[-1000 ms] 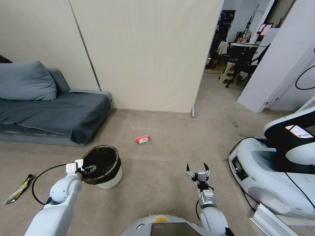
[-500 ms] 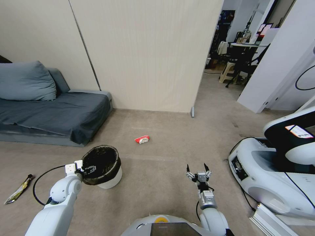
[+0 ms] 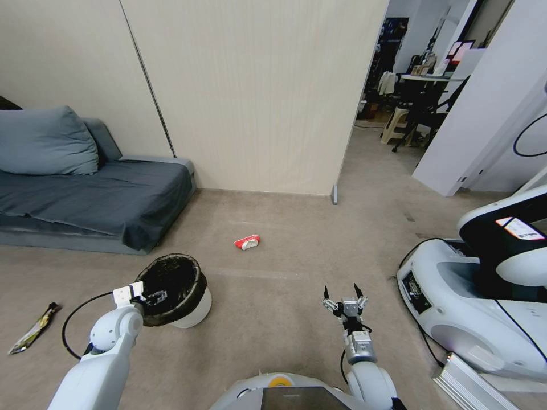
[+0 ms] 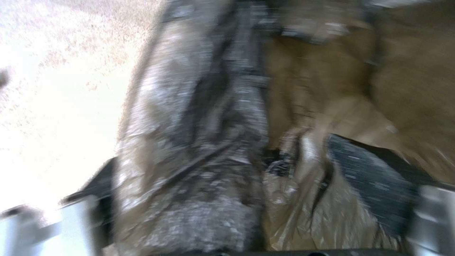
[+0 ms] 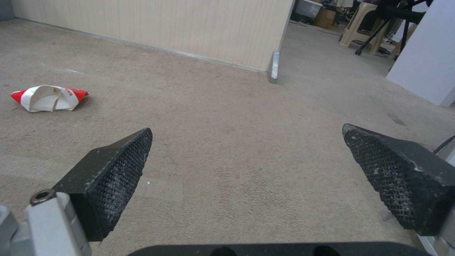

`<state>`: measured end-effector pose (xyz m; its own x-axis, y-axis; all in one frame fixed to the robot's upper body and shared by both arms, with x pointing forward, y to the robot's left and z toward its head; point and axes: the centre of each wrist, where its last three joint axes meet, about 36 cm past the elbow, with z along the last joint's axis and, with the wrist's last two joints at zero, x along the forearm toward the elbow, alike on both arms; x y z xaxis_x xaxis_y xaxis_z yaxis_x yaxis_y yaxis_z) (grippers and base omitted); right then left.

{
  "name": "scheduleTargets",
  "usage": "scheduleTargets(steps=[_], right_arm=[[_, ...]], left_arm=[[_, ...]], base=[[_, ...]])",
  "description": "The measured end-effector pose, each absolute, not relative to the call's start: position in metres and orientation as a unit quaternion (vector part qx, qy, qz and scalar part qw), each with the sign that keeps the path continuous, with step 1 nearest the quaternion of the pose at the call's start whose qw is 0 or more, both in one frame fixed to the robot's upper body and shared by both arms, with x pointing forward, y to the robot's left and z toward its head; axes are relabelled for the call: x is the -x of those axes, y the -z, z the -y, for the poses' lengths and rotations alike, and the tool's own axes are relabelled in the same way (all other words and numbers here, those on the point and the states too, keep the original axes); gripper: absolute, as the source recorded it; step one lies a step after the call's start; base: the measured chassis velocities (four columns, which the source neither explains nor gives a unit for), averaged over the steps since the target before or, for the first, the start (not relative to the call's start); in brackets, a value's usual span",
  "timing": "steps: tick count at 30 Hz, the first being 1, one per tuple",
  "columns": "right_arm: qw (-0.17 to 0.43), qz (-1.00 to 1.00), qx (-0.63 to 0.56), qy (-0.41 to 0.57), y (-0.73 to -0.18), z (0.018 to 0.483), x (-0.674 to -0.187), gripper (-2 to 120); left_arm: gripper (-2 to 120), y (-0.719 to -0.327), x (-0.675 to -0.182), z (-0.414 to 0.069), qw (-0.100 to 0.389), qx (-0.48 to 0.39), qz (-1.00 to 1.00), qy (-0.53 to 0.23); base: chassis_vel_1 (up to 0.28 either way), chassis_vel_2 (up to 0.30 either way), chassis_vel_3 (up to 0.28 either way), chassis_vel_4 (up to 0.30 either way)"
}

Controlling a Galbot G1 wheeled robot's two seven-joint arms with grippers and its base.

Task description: Pick up the trash bin, then pick up the garbage from the floor and place it into the trash bin.

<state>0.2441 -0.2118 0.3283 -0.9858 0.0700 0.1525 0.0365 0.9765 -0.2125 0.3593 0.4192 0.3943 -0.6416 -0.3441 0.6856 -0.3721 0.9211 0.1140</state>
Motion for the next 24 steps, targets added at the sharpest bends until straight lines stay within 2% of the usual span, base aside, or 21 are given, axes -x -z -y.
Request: scheduleTargets(steps=[1, 2, 5, 6, 9, 10, 13, 17, 18, 20, 24], right_arm=[[0.080, 0.991, 0.028, -0.105, -0.3280, 0.2119, -0.2441, 100], [0.080, 0.991, 0.028, -0.105, -0.3280, 0.2119, -0.2441, 100], [0.081, 0.991, 0.029, -0.106, -0.3274, 0.2123, -0.2436, 100], [0.081, 0.991, 0.029, -0.106, -0.3274, 0.2123, -0.2436, 100], [0.081, 0.991, 0.030, -0.107, -0.3275, 0.2135, -0.2440, 100], [0.081, 0.991, 0.030, -0.107, -0.3275, 0.2135, -0.2440, 100], [0.079, 0.991, 0.030, -0.108, -0.3279, 0.2141, -0.2450, 100], [0.079, 0.991, 0.031, -0.108, -0.3280, 0.2140, -0.2451, 100], [0.079, 0.991, 0.031, -0.108, -0.3280, 0.2140, -0.2451, 100], [0.079, 0.991, 0.031, -0.108, -0.3280, 0.2144, -0.2453, 100], [0.079, 0.991, 0.032, -0.108, -0.3281, 0.2145, -0.2454, 100]], left_arm=[[77, -0.3947, -0.3594, -0.4190, 0.374, -0.197, 0.906, -0.019], [77, -0.3947, -0.3594, -0.4190, 0.374, -0.197, 0.906, -0.019], [63, -0.3961, -0.3603, -0.4181, 0.371, -0.196, 0.907, -0.017], [63, -0.3961, -0.3603, -0.4181, 0.371, -0.196, 0.907, -0.017], [49, -0.3973, -0.3612, -0.4166, 0.369, -0.195, 0.908, -0.016], [49, -0.3973, -0.3612, -0.4166, 0.369, -0.195, 0.908, -0.016], [34, -0.3980, -0.3620, -0.4160, 0.368, -0.197, 0.909, -0.015], [25, -0.3982, -0.3621, -0.4159, 0.367, -0.197, 0.909, -0.013], [17, -0.3992, -0.3622, -0.4157, 0.366, -0.198, 0.909, -0.012], [11, -0.4006, -0.3620, -0.4145, 0.364, -0.197, 0.910, -0.010], [9, -0.4028, -0.3626, -0.4129, 0.360, -0.198, 0.911, -0.004]], base=[[0.000, 0.000, 0.000, 0.000], [0.000, 0.000, 0.000, 0.000], [0.000, 0.000, 0.000, 0.000], [0.000, 0.000, 0.000, 0.000], [0.000, 0.000, 0.000, 0.000], [0.000, 0.000, 0.000, 0.000], [0.000, 0.000, 0.000, 0.000], [0.000, 0.000, 0.000, 0.000], [0.000, 0.000, 0.000, 0.000], [0.000, 0.000, 0.000, 0.000], [0.000, 0.000, 0.000, 0.000]])
